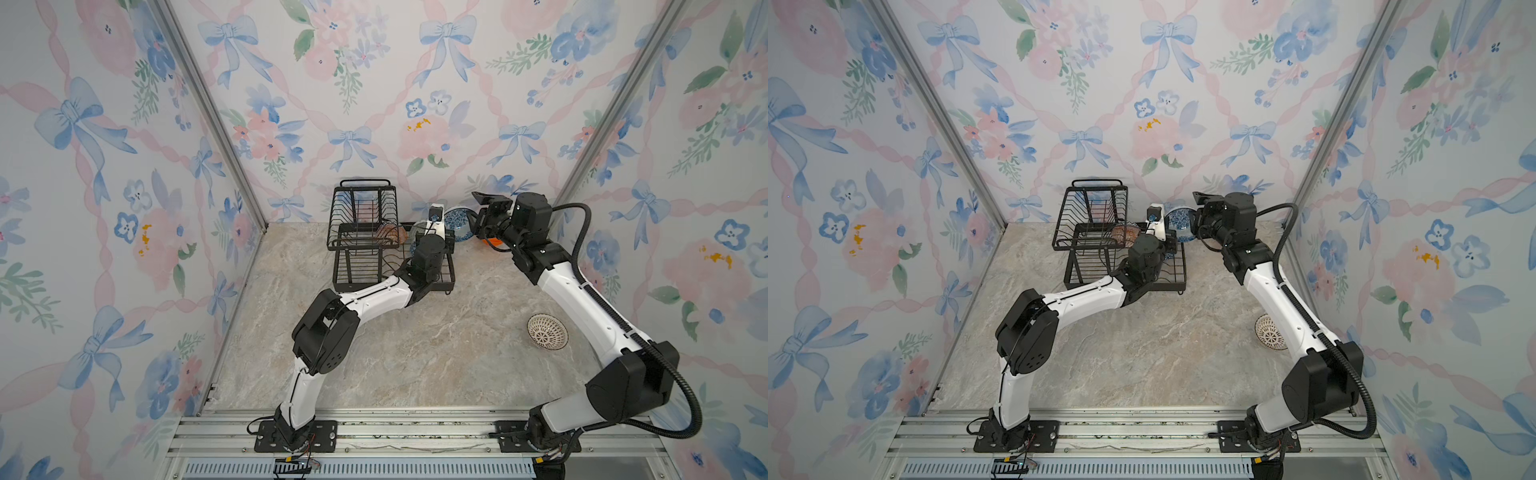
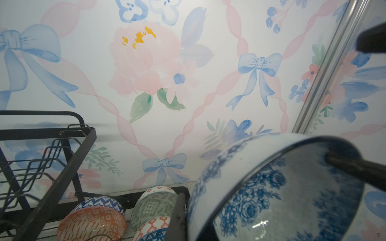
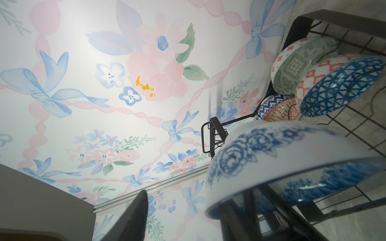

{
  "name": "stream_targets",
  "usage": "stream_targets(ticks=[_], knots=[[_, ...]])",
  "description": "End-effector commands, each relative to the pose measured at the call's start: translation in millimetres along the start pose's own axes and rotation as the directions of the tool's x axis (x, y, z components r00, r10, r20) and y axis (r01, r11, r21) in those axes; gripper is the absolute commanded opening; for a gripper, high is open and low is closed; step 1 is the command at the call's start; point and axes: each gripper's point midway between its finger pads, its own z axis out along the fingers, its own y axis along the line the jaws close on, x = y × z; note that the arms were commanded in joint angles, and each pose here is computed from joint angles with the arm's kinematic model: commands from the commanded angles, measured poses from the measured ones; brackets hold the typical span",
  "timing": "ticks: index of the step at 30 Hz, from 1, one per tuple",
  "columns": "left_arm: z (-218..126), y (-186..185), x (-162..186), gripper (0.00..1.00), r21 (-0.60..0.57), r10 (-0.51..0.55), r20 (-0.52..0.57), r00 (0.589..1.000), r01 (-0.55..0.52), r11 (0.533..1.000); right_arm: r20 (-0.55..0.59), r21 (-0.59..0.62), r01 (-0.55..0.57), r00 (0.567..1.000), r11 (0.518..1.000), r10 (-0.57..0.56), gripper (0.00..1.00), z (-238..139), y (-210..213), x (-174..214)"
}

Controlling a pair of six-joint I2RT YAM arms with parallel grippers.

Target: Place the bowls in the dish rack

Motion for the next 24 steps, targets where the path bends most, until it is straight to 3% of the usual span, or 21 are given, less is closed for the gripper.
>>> stream_targets(ticks=[1,13,19,24], knots=[[-16,1,-65,0.0,0.008,-0.073,0.136,0.988,0.073,0.997,0.01,-0.018,-0.001,1.0,1.0,0.001,0.5,8,-2,1],[-26,8,-65,0.0,0.0,-0.064,0.125,0.99,0.064,0.998,0.004,-0.015,0.005,1.0,1.0,-0.005,0.24,18,-4,6],[-32,17,-66,0.0,-0.036,-0.053,0.122,0.991,0.058,0.998,-0.005,-0.023,0.035,0.999,0.999,-0.035,0.02,18,1,10],[-37,22,-65,0.14,-0.051,-0.049,0.114,0.992,0.055,0.997,-0.014,-0.018,0.035,0.999,0.999,-0.035,0.0,19,-2,13]])
